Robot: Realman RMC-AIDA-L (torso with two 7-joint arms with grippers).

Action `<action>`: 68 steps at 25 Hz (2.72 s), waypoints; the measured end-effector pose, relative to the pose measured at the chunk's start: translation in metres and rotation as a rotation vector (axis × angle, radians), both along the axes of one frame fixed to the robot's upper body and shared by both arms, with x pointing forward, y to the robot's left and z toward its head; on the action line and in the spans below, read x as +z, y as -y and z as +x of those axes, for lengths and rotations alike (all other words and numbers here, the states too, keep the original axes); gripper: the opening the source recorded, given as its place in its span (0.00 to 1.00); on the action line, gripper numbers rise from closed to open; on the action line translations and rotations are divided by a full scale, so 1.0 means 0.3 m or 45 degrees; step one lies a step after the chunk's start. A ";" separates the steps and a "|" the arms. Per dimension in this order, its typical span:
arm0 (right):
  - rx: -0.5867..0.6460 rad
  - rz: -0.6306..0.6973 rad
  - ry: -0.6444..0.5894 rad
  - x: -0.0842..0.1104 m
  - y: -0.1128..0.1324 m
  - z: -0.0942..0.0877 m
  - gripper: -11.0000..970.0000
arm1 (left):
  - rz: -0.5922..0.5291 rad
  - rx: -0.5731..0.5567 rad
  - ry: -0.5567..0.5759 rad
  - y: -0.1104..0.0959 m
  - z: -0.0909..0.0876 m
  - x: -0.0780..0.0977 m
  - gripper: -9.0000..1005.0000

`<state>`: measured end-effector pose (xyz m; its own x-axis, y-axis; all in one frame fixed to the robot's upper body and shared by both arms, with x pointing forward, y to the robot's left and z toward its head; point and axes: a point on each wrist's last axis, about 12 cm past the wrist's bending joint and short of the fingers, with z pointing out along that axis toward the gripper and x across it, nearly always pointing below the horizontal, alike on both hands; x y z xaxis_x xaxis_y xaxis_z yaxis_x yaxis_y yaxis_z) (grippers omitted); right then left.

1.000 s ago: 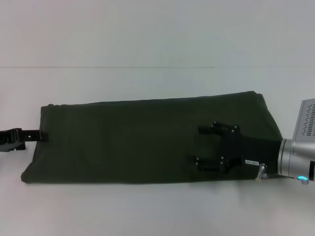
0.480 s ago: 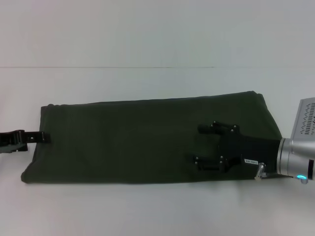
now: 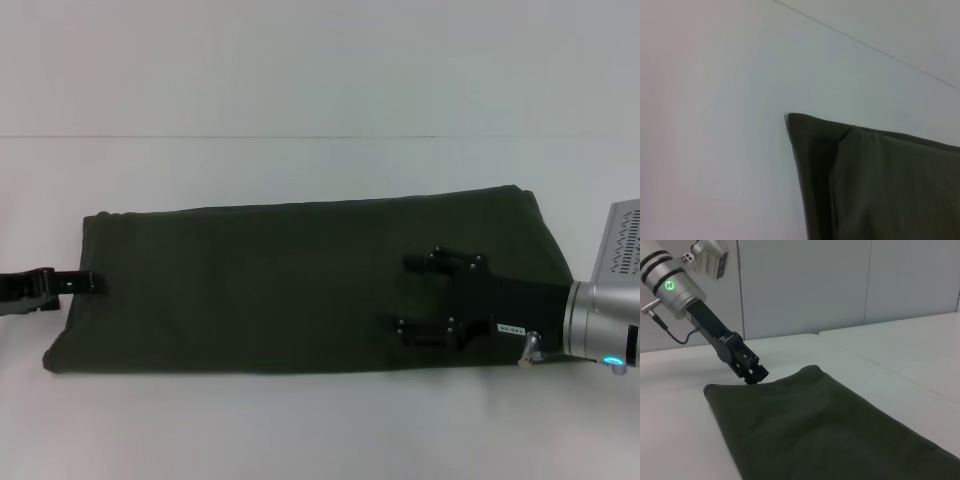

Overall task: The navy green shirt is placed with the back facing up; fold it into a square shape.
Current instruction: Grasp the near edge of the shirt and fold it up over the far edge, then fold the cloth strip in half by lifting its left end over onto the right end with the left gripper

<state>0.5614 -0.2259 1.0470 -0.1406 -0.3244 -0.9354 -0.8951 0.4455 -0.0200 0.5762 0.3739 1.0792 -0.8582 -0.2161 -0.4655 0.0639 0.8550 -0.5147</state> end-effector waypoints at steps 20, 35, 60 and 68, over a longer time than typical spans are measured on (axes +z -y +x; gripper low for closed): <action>0.001 0.000 -0.004 -0.002 0.000 -0.002 0.93 | 0.018 -0.008 -0.005 0.014 -0.002 -0.019 0.85; 0.003 0.000 -0.009 -0.004 -0.003 -0.003 0.93 | 0.016 -0.020 -0.006 0.031 0.001 -0.024 0.81; -0.002 -0.005 -0.012 -0.006 -0.005 0.000 0.93 | -0.050 -0.080 -0.002 0.145 0.031 -0.031 0.76; -0.002 -0.004 -0.011 -0.005 -0.006 0.001 0.93 | -0.052 -0.081 0.000 0.155 0.038 -0.030 0.74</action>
<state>0.5617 -0.2242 1.0454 -0.1494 -0.3275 -0.9330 -0.8944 0.4471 -0.0137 0.5874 0.3275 1.0704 -0.8707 -0.1798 -0.4577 0.1179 0.8273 -0.5493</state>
